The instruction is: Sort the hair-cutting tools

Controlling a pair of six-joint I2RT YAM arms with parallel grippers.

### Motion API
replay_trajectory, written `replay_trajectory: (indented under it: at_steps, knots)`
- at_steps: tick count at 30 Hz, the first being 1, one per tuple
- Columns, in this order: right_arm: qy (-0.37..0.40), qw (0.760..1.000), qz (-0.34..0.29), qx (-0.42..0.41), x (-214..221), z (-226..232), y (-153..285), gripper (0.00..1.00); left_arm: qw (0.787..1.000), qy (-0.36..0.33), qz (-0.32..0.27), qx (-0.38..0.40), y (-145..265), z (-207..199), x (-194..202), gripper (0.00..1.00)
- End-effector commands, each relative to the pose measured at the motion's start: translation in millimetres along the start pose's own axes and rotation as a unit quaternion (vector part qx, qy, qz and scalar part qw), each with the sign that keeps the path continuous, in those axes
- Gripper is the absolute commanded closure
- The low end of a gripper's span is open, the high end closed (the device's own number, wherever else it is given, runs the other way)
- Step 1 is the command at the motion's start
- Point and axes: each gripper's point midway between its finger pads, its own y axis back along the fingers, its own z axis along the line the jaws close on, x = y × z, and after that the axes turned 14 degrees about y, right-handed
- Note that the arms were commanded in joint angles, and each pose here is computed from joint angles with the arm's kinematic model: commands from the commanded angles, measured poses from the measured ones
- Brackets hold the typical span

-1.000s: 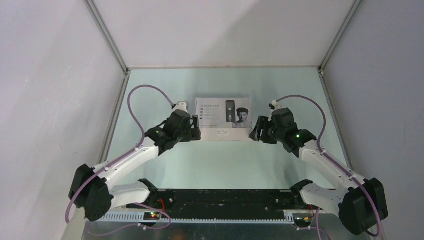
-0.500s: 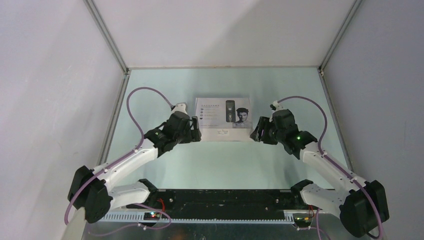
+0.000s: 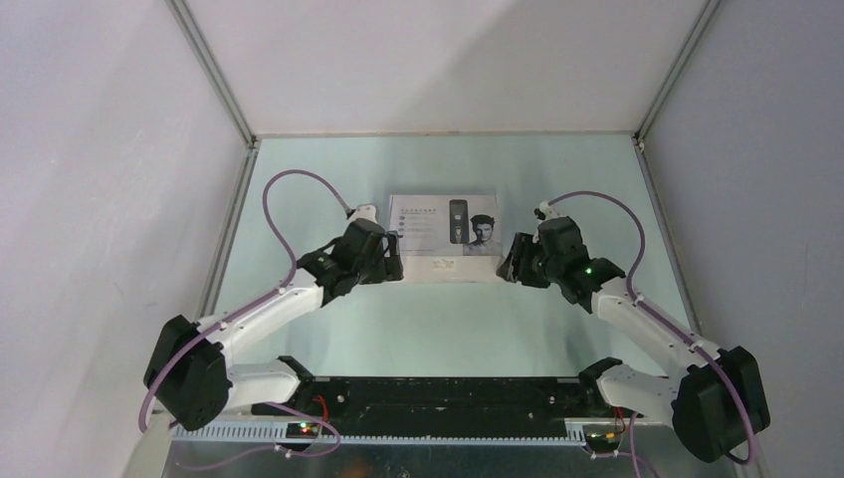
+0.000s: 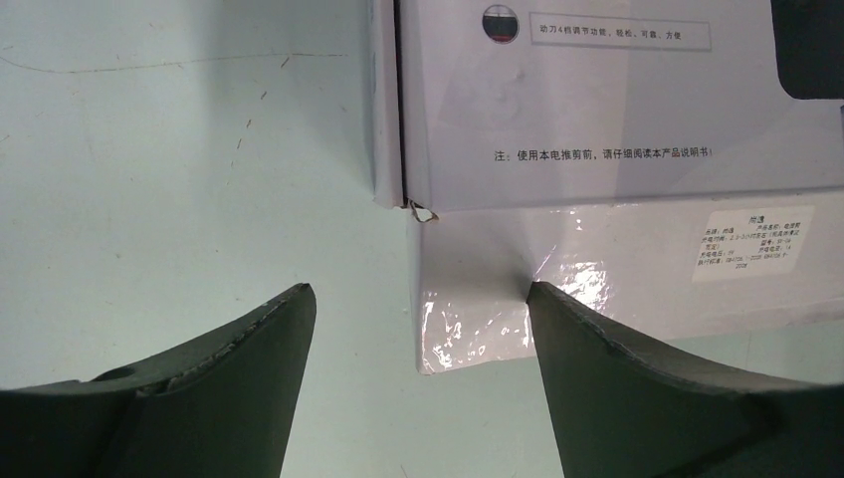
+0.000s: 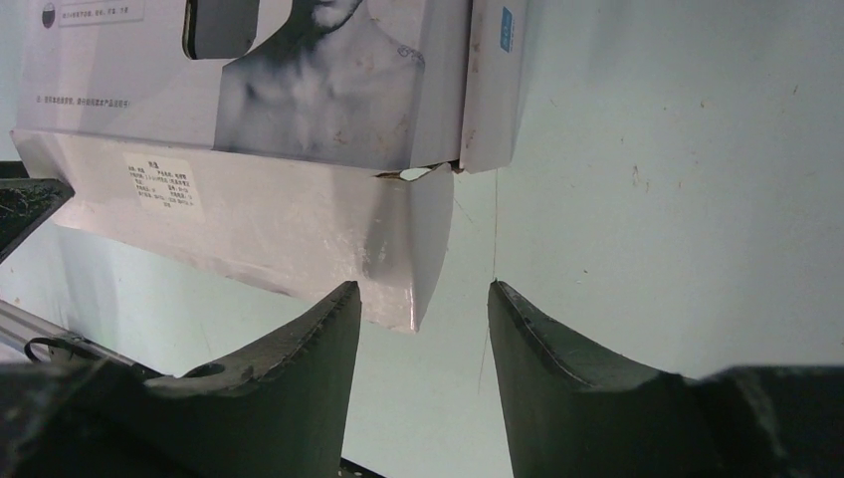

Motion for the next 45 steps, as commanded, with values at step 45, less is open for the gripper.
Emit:
replay_trajectory:
  at_steps: [45]
  knots:
    - [0.052, 0.997, -0.017, 0.054, -10, 3, 1, 0.58, 0.995, -0.076, -0.034, -0.058, 5, -9, -7, 0.28]
